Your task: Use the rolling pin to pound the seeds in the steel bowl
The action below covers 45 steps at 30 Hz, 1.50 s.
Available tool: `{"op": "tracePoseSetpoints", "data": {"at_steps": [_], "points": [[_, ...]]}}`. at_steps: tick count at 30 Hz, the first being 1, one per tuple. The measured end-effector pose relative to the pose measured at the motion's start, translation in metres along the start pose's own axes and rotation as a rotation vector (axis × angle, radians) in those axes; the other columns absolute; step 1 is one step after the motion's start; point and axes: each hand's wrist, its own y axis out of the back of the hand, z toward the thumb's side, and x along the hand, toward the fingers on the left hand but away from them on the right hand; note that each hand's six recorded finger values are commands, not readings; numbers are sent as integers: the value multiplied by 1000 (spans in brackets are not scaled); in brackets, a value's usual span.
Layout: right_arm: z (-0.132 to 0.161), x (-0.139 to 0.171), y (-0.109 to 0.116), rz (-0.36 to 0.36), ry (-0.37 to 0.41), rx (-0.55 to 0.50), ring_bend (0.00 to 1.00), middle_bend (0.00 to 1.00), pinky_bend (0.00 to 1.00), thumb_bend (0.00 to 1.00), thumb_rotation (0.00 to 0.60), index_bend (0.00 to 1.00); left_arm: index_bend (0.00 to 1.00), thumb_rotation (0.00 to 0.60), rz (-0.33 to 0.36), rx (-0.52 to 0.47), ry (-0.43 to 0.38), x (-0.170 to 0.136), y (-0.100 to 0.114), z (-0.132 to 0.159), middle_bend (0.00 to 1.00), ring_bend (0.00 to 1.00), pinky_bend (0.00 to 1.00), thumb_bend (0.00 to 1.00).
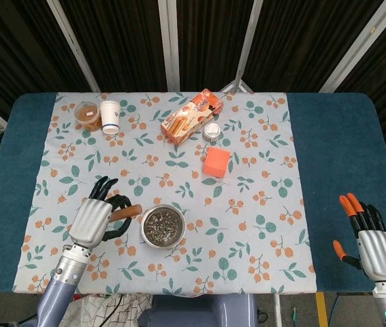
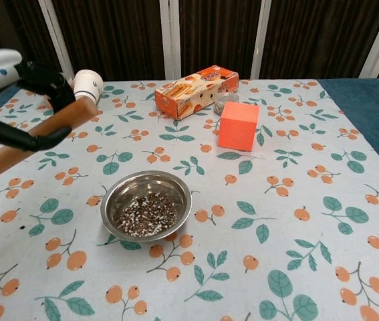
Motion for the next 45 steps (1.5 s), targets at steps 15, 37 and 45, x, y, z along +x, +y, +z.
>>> {"op": "tracePoseSetpoints", "data": {"at_steps": [15,37,45], "points": [[-2,-1,1,-6,-9,-9,0,0,0,367,600,0,615,600,142,-390,-334,27,21,53,618,118,0,800],[-4,-2,0,-6,-14,-6,0,0,0,367,600,0,622,600,153,-814,-348,51,-28,50,629,118,0,796],[-5,-3,0,-2,-19,-8,0,0,0,367,600,0,631,600,108,-810,-333,60,-47,49,634,118,0,796]]}}
